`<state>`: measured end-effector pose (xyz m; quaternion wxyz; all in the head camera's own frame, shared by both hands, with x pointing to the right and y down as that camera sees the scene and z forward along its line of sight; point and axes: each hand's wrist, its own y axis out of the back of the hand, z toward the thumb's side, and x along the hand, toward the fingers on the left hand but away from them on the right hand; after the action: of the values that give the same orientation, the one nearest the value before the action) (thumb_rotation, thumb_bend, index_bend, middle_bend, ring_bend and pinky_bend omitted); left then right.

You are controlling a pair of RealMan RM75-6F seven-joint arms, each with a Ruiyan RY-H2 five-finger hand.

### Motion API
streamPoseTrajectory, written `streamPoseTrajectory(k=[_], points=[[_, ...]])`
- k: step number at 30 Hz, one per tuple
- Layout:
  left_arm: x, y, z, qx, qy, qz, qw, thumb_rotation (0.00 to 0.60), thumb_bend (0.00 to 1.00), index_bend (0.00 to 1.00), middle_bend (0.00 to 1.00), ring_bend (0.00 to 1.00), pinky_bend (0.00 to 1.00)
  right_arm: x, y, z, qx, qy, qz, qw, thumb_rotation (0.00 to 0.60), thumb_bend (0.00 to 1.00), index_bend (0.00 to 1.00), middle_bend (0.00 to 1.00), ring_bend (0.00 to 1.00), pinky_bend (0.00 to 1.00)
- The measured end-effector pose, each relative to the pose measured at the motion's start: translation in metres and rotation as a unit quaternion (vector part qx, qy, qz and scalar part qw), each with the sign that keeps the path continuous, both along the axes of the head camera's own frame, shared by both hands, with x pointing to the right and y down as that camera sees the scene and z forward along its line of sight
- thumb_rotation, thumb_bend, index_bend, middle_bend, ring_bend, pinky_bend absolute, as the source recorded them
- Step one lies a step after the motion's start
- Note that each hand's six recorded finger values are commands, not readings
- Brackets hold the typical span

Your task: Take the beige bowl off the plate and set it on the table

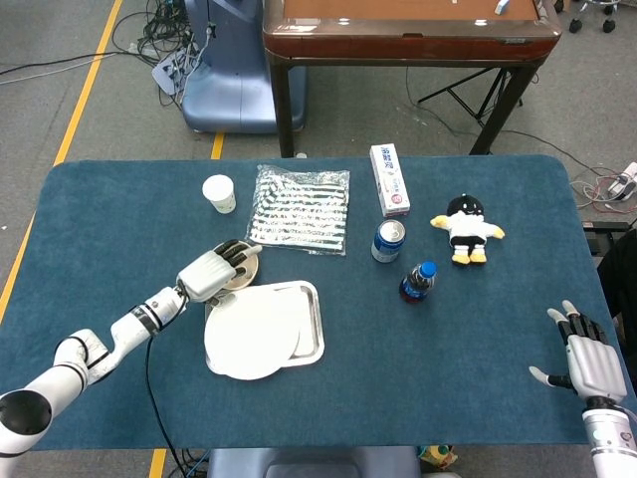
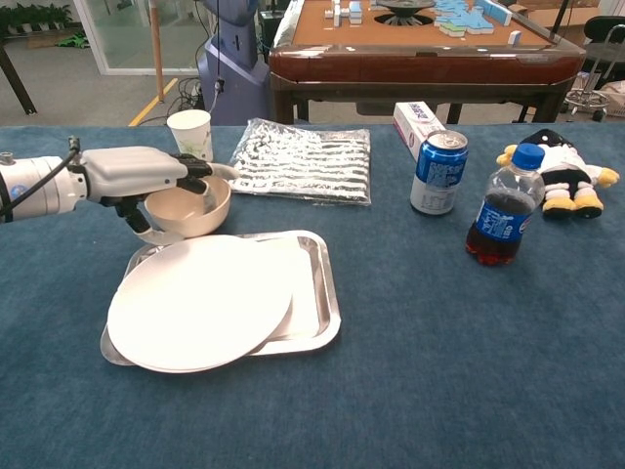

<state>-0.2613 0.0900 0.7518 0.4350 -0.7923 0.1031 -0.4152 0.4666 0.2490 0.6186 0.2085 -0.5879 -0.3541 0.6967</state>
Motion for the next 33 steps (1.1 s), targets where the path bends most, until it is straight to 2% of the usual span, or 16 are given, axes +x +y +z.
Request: streamPoseTrajectory(k=[5, 15, 24, 33], points=[[-0.002, -0.003, -0.005, 0.005, -0.003, -0.002, 1.0, 0.6, 0.32, 0.02, 0.0, 0.0, 0.0, 0.0, 0.0, 0.0, 0.0, 0.0, -0.002, 1.0, 0.6, 0.22, 0.0, 0.0, 0.0, 0.0], [-0.008, -0.004, -0.03, 0.029, -0.012, 0.002, 0.9995, 0.6, 0.32, 0.02, 0.0, 0.0, 0.0, -0.004, 0.001, -0.004, 0.005, -0.005, -0.009, 0.9999, 0.6, 0.22, 0.0, 0.0, 0.0, 0.0], [-0.025, 0.008, -0.075, 0.055, -0.021, -0.014, 0.9981, 0.6, 0.32, 0.02, 0.0, 0.0, 0.0, -0.013, 0.003, -0.009, 0.009, -0.017, -0.028, 0.9994, 0.6, 0.22, 0.0, 0.0, 0.0, 0.0], [-0.071, 0.033, -0.13, 0.089, -0.037, -0.081, 0.992, 0.6, 0.32, 0.01, 0.0, 0.0, 0.0, -0.022, 0.006, -0.019, 0.024, -0.026, -0.045, 0.9984, 0.6, 0.22, 0.0, 0.0, 0.0, 0.0]])
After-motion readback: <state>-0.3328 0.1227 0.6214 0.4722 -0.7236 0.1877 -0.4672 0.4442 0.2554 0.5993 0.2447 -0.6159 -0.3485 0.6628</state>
